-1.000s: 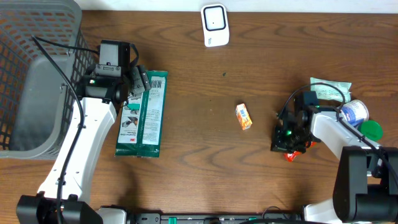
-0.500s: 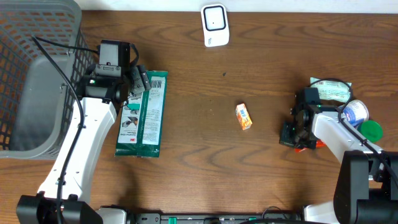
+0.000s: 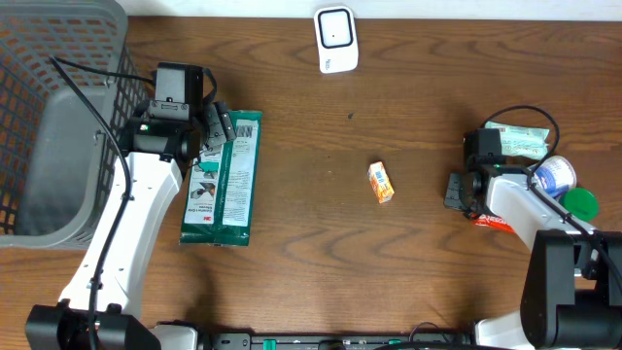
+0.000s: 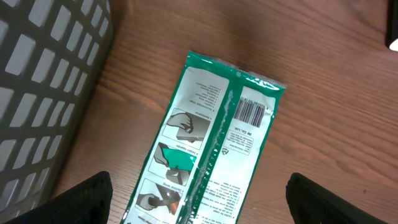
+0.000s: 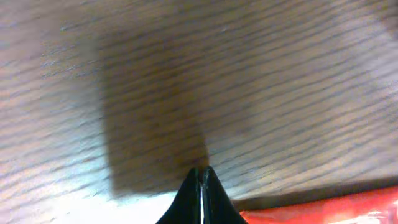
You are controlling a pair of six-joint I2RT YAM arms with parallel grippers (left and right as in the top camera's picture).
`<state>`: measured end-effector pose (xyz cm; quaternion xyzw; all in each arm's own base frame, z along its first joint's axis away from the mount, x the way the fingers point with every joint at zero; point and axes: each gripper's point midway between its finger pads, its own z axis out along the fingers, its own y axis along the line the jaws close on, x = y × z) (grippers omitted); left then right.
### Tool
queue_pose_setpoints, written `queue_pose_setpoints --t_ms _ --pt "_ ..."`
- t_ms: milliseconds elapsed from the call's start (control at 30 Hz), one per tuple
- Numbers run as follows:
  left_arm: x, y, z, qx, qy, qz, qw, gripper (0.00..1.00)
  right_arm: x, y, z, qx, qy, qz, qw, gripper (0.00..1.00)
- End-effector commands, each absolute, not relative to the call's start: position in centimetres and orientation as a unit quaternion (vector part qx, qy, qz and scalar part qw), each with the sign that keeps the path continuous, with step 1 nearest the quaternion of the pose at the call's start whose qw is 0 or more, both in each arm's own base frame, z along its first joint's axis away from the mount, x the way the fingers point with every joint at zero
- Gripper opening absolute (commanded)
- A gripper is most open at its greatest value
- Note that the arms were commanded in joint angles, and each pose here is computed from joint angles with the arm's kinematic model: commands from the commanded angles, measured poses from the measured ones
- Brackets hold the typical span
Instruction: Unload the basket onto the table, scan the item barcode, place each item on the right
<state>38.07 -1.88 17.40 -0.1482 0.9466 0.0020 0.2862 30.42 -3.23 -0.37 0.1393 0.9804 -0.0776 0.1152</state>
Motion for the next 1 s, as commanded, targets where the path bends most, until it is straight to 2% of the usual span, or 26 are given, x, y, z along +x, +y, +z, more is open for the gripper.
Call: queue_pose_setpoints --t_ms 0,233,367,800,967 --pt "38.2 -1.4 17.1 -0.154 0.946 0.012 0.285 0.87 30.3 -0.1 0.2 0.087 0.993 -0.001 0.085 0.01" --pt "38.2 -1.4 17.1 -0.154 0.946 0.012 0.285 0.87 26.1 -0.9 3.0 0.123 0.992 -0.030 0.001 0.01" --pt "38.2 -1.4 17.1 -0.154 0.946 0.012 0.285 0.87 23.5 -3.4 2.7 0.162 0.980 -0.110 -0.033 0.03" --pt "38.3 -1.4 17.2 -0.154 0.945 0.012 0.287 0.88 22.5 -6.0 -1.7 0.180 0.967 -0.180 0.026 0.04" --pt "38.3 -1.4 17.2 -0.154 0.945 0.012 0.288 0.87 24.2 -7.2 -2.3 0.174 0.959 -0.205 0.085 0.02"
